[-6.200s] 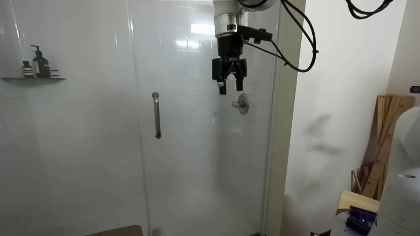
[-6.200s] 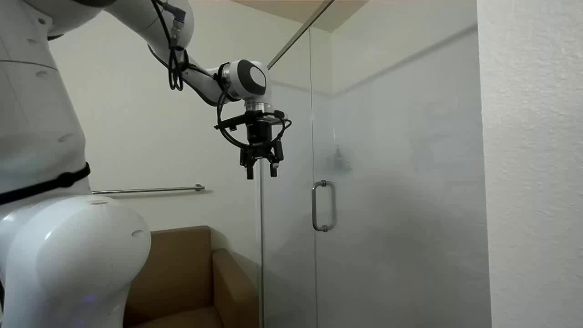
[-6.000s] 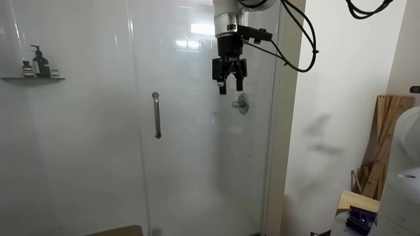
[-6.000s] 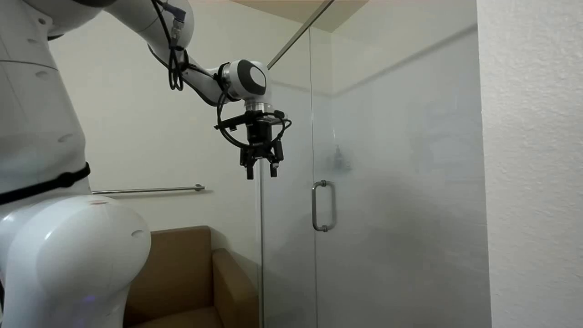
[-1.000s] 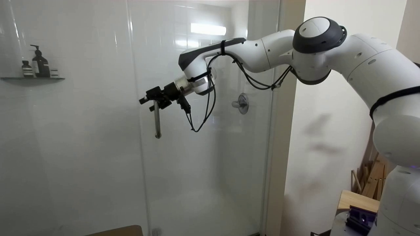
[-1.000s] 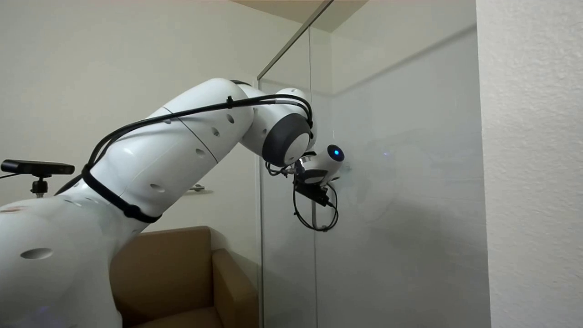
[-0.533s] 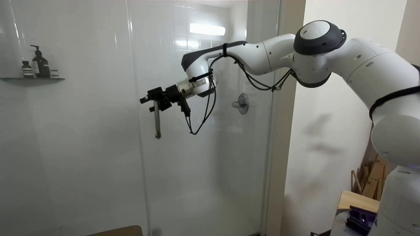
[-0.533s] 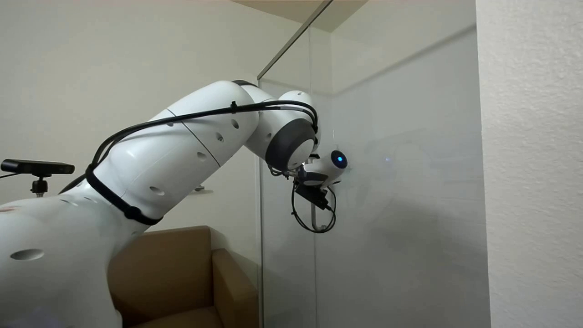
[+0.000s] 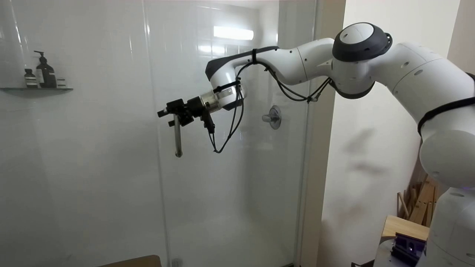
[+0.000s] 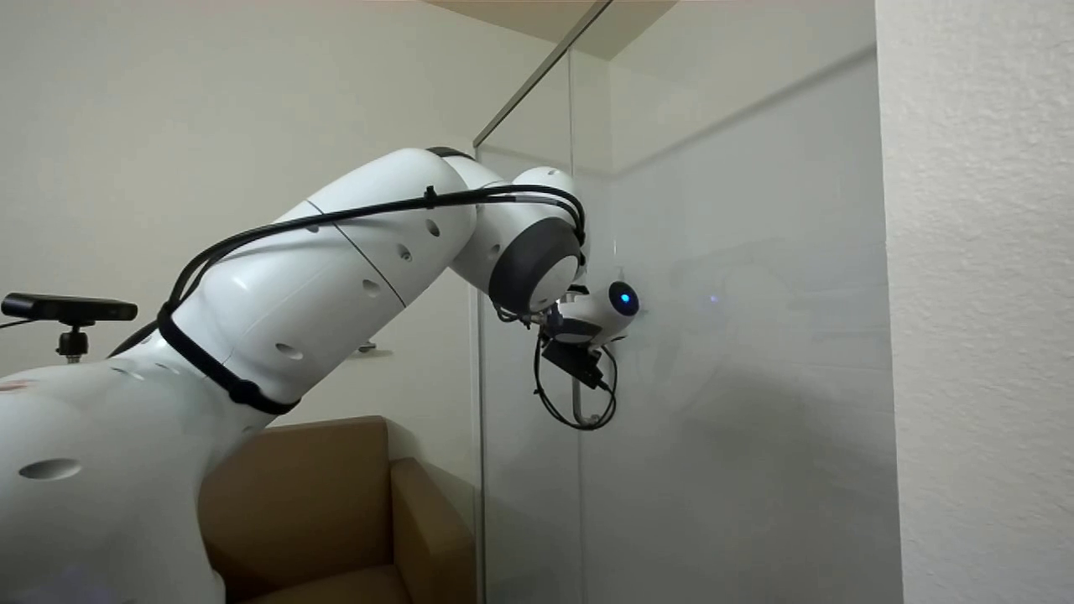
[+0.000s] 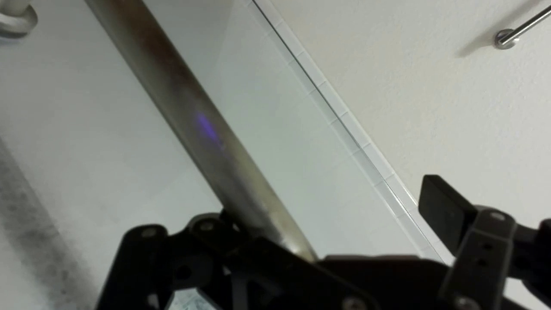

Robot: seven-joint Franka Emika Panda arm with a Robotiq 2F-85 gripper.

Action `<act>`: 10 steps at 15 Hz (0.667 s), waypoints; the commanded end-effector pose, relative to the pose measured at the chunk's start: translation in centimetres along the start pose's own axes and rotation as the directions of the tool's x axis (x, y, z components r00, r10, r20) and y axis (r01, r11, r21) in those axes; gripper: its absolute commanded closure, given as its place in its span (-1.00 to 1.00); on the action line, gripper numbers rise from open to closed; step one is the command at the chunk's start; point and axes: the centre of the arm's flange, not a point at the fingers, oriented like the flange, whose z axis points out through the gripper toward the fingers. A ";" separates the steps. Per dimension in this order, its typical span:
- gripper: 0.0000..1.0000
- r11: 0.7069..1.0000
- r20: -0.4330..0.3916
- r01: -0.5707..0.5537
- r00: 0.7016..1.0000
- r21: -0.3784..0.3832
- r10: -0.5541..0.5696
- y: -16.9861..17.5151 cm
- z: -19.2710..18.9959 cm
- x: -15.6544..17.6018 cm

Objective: Open the shower door.

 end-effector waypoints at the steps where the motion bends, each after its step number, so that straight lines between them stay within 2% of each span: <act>1: -1.00 0.999 0.083 -0.007 0.997 0.043 0.004 -4.0 1.0 -4.1; 5: -1.00 0.999 0.094 0.020 0.995 0.027 -0.022 -5.2 1.0 -4.5; 10: -1.00 0.999 0.106 0.018 0.994 0.044 -0.023 -6.5 0.8 -5.4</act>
